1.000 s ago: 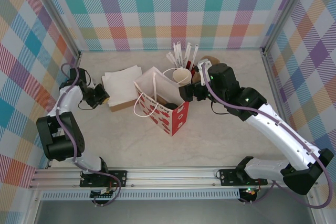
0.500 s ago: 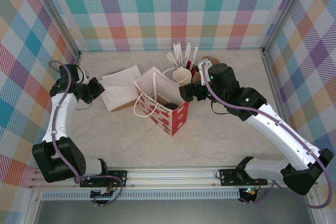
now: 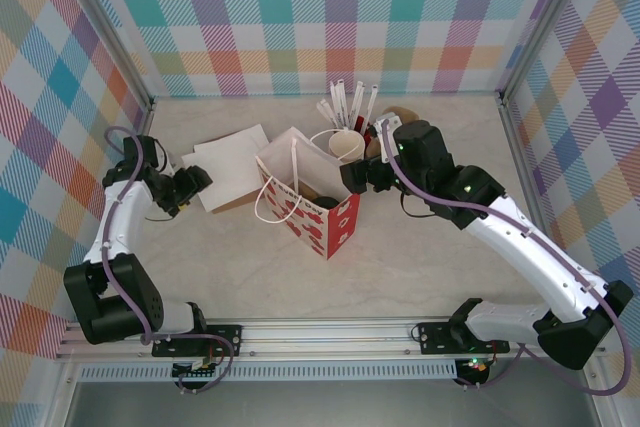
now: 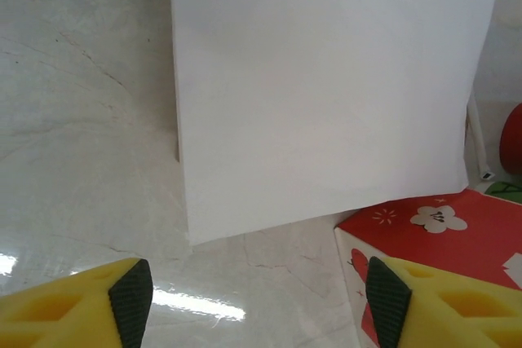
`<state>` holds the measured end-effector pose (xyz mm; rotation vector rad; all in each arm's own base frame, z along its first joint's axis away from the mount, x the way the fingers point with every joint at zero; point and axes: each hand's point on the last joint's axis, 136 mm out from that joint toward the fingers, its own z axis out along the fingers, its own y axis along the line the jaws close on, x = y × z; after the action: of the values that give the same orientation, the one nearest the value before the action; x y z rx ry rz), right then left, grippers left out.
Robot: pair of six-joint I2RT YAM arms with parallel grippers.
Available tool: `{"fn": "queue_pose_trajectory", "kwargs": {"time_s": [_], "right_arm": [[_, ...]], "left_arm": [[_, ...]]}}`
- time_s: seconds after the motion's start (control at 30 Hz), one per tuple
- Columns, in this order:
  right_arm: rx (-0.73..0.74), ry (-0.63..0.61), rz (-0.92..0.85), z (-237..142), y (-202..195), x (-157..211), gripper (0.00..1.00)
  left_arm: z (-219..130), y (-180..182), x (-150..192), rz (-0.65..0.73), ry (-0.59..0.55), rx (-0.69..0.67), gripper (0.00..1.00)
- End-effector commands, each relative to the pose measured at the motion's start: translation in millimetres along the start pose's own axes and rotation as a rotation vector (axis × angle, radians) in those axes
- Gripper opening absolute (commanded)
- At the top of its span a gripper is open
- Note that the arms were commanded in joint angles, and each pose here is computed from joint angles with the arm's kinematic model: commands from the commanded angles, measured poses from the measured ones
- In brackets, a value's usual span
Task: Pack the takeout coffee
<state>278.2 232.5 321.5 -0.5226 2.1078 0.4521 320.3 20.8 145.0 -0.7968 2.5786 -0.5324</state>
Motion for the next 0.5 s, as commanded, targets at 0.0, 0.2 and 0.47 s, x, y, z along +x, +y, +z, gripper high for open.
{"fn": "queue_pose_trajectory", "kwargs": {"time_s": [0.0, 0.2, 0.47], "right_arm": [[-0.002, -0.004, 0.01, 2.0, -0.1, -0.7, 1.0], [0.005, 0.0, 0.005, 2.6, -1.3, -0.2, 1.0], [0.008, 0.012, 0.009, 4.7, -2.3, 3.7, 1.0]], "left_arm": [[7.3, 7.5, -7.3, -0.057, 0.014, 0.003, 0.76], [35.1, 18.0, -23.0, -0.127, 0.027, 0.024, 0.77], [63.2, 17.2, -25.7, -0.152, 0.07, 0.075, 0.67]]}}
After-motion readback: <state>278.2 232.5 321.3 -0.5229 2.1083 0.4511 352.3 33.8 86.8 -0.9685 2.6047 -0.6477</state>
